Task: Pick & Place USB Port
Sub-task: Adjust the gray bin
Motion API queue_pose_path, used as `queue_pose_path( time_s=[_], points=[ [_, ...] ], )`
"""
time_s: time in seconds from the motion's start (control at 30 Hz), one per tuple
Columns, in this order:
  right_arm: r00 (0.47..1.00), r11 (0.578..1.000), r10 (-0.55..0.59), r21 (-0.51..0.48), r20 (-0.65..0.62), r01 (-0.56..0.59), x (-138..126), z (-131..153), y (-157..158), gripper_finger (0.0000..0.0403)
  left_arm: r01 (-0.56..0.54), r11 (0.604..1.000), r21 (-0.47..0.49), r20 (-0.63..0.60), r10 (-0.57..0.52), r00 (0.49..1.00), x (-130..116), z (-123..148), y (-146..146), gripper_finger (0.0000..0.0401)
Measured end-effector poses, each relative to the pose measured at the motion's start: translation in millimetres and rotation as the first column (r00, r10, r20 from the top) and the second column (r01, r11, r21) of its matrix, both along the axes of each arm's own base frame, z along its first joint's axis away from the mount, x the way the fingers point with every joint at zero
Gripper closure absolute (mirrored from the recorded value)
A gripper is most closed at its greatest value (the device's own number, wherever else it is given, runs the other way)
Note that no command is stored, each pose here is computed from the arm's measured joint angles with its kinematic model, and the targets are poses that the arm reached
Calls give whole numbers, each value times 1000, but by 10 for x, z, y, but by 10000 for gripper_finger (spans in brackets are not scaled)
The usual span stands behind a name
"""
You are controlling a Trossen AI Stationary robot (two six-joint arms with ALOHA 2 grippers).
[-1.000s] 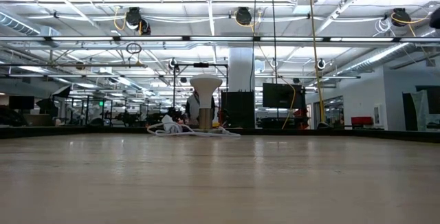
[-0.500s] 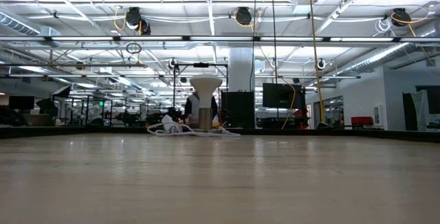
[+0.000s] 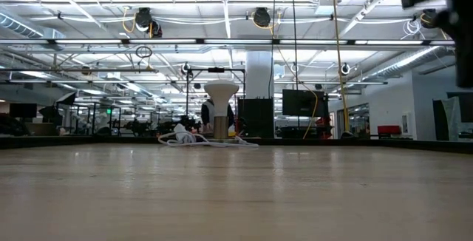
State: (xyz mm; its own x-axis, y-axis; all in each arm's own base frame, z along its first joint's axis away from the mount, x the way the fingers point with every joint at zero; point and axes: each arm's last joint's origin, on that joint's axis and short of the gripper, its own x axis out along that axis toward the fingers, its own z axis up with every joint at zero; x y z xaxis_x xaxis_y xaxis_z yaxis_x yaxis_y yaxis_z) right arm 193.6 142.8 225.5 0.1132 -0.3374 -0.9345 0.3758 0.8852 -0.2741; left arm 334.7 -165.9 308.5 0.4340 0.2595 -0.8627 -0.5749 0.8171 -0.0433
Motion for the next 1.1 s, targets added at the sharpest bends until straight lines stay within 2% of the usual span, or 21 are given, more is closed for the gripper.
queue_pose_path(
  time_s=[0.1,0.3,0.7,1.1],
  points=[
    [999,996,1,87,-37,2,-72,-246,33,403,6,1000,0,0,-6,1000,-10,0,-19,401],
    [985,995,-92,29,-146,97,-368,-485,12,403,27,1000,1,-3,-27,1000,-36,0,-68,401],
    [983,974,-136,163,-127,156,-536,-558,265,403,57,998,21,-24,-56,998,-42,-4,-60,401],
    [976,944,-204,251,-74,216,-599,-569,426,403,63,998,25,-28,-62,998,-44,-4,-56,401]
  ],
)
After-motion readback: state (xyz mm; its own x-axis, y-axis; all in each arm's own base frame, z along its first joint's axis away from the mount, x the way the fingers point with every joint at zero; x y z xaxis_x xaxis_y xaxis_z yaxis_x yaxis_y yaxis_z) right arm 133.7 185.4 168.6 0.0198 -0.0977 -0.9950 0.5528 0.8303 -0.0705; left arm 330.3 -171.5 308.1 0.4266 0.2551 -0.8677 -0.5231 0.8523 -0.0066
